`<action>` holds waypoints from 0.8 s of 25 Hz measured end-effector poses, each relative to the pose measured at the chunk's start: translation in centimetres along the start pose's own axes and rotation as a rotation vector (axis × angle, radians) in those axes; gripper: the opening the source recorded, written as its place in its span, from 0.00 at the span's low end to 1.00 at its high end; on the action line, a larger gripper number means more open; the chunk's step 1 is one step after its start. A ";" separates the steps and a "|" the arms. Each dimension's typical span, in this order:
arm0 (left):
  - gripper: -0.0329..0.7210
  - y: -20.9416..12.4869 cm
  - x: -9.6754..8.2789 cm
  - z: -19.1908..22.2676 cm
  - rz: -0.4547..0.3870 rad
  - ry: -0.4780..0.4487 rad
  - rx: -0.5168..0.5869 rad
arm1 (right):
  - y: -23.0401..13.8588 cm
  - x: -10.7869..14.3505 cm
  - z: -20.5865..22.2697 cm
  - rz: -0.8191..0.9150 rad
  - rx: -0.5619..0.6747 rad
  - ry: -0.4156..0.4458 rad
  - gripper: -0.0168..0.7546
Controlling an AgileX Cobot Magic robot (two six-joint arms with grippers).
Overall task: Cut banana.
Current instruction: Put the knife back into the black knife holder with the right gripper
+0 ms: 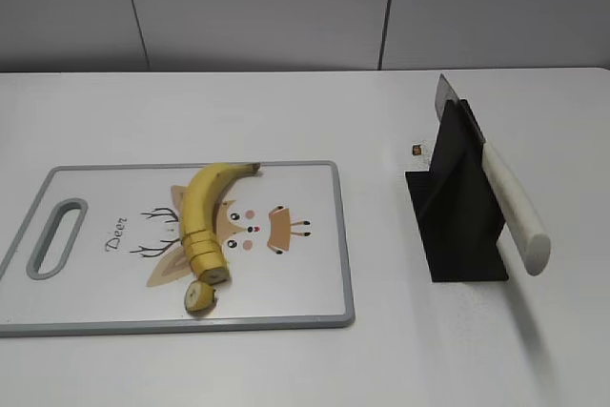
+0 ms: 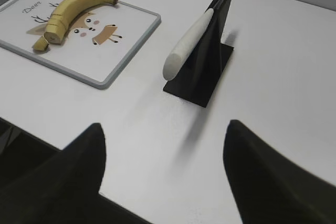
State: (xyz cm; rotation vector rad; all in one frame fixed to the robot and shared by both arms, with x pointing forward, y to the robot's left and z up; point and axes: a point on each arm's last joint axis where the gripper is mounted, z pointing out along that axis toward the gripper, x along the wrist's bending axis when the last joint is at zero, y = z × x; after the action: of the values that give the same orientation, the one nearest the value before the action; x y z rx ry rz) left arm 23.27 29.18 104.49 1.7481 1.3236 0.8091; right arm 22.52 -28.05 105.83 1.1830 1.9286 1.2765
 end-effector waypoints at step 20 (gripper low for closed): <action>0.77 0.0 0.0 0.0 0.000 -0.001 0.000 | 0.4 0.4 0.7 0.138 -0.027 -0.192 0.71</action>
State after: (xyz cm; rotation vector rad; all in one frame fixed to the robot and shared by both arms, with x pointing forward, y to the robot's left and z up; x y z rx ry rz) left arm 23.27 29.17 104.49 1.7479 1.3234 0.8083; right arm 23.01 -27.29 105.97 1.3916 1.7122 1.2061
